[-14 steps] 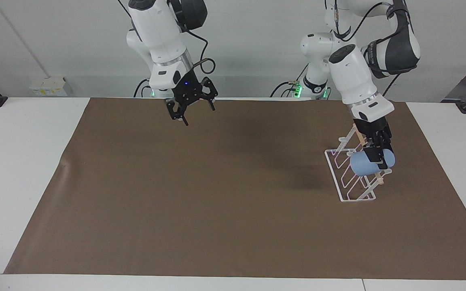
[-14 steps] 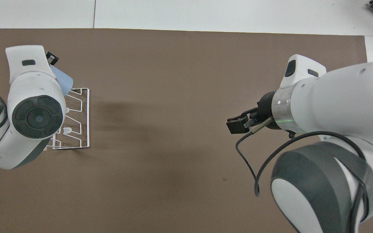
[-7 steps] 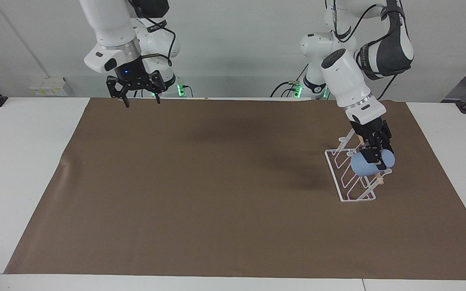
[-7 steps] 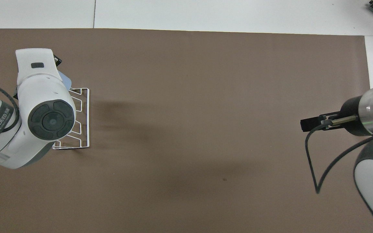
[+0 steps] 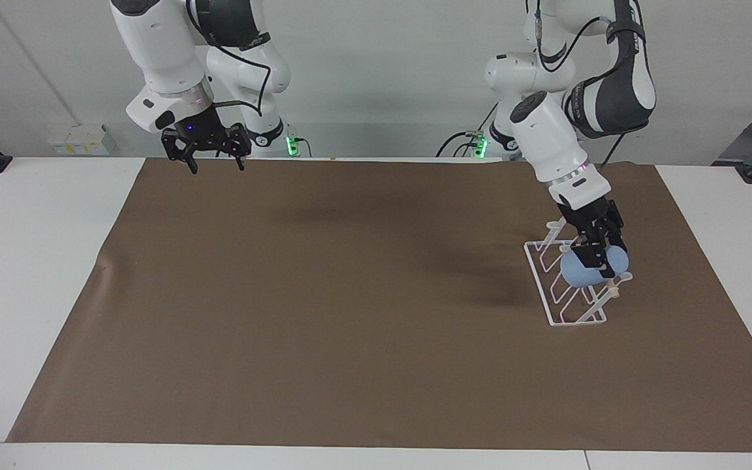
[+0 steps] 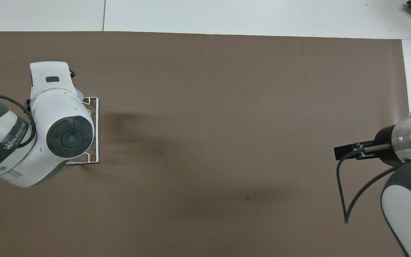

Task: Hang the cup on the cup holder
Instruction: 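Move the cup over the rack while the right gripper withdraws, then lower the cup onto a rack hook with the left gripper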

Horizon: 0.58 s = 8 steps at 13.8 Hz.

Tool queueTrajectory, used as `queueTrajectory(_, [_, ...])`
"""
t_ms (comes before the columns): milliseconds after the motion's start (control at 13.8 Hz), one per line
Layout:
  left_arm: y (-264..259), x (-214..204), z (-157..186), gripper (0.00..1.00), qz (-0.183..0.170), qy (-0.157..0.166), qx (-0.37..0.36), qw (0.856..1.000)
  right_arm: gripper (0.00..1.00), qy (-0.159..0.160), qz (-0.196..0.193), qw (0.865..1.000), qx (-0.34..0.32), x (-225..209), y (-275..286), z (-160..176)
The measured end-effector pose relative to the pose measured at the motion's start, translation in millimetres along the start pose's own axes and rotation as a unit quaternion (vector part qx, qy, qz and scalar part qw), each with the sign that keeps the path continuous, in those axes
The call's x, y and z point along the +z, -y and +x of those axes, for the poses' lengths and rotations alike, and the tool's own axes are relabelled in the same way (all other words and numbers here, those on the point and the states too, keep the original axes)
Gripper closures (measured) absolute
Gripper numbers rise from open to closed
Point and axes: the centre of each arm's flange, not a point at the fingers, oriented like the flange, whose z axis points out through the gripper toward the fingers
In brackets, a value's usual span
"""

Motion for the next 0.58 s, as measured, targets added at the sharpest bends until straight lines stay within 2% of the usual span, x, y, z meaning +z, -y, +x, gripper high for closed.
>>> queueTrajectory(580, [3.0,4.9,-12.6,0.3,0.003,0.0,0.015,1.0,0.0,0.001,-0.004,1.0,0.0,2.4,5.1,-5.1])
